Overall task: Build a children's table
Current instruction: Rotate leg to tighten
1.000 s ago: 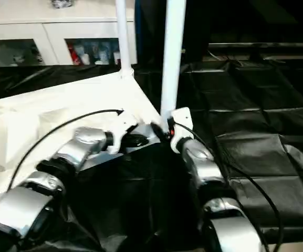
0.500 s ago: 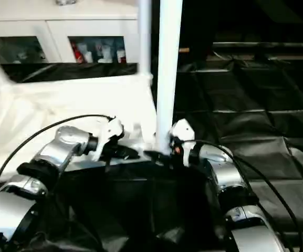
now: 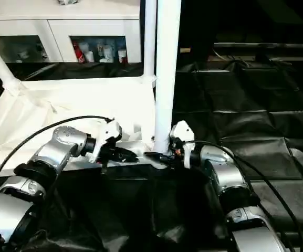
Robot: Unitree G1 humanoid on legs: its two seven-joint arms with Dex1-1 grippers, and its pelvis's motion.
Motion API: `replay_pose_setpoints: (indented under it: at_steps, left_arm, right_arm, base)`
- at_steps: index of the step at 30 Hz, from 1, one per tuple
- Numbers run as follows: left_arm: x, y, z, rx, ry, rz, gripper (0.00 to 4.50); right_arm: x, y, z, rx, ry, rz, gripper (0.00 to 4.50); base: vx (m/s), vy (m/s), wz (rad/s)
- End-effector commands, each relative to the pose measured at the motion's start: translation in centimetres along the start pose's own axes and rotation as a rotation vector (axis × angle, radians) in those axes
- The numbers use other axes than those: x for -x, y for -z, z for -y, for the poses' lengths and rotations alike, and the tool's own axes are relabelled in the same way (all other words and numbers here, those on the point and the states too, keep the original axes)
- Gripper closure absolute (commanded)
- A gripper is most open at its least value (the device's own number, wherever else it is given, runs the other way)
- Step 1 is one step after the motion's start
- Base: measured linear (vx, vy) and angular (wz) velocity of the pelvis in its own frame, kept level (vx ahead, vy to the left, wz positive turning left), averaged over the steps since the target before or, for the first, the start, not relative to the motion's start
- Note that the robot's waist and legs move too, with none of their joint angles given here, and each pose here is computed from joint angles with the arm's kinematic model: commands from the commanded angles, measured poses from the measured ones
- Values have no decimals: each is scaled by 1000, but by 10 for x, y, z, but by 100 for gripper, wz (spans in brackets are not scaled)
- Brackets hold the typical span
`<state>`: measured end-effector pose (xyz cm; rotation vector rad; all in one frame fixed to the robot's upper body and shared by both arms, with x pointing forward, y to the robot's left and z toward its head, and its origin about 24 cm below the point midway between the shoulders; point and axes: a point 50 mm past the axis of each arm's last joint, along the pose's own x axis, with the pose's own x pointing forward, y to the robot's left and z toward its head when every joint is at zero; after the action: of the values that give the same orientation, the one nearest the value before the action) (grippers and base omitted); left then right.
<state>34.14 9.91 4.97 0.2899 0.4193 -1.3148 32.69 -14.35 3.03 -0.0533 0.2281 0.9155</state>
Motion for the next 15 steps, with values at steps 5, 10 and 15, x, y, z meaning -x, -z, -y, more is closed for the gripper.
replay_pose_setpoints:
  at_steps: [5,10,15]
  left_arm:
    - [-18,-13,-10,57,-230,46,450]
    - [-33,-24,-10,74,-315,59,450]
    - [-40,-28,-7,60,-296,66,450]
  right_arm:
    - [-11,36,1,-142,376,-137,183]
    - [-33,32,-7,-224,506,-135,183]
    - [-54,18,-23,-147,395,-93,148]
  base:
    - [0,0,0]
    - [0,0,0]
    - [0,0,0]
